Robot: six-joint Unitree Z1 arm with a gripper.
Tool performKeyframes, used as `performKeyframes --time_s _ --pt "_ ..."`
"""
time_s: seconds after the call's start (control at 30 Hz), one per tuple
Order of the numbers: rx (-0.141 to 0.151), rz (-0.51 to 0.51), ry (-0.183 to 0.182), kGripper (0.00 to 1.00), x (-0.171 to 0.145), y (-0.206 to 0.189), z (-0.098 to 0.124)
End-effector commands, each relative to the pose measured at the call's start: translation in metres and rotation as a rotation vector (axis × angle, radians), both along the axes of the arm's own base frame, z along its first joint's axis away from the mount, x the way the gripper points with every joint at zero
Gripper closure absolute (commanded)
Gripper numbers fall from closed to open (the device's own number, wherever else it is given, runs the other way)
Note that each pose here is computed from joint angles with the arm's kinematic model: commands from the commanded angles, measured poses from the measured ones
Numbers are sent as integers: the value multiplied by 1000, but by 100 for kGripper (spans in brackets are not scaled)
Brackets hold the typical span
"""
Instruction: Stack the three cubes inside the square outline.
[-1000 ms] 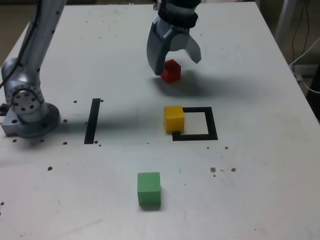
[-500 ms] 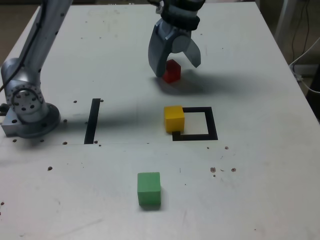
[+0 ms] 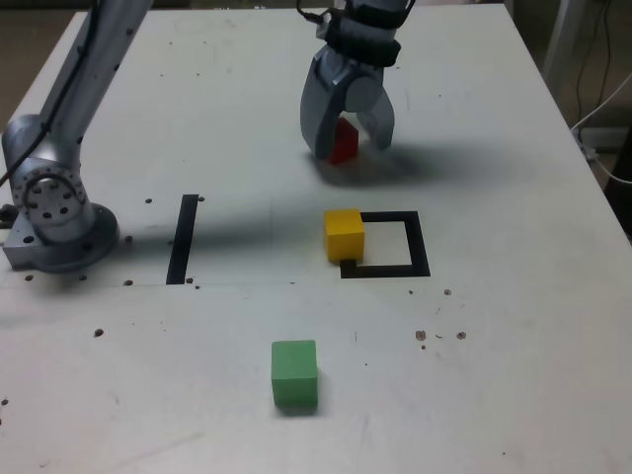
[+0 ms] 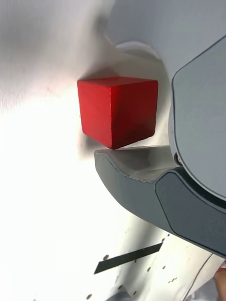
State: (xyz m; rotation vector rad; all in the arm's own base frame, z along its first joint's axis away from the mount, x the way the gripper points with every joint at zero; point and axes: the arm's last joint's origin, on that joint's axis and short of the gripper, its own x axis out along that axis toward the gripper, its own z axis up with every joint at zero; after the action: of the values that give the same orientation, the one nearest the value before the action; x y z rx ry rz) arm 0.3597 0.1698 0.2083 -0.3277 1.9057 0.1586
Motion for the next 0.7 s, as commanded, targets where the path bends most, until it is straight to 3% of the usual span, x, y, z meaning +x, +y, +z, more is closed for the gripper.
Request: performKeyframes --time_s 0.0,0.27,0.67 --pt "-1 -2 0 70 1 0 -1" --pt "0 -5 3 70 0 0 1" --pt "59 -81 -41 70 11 -21 26"
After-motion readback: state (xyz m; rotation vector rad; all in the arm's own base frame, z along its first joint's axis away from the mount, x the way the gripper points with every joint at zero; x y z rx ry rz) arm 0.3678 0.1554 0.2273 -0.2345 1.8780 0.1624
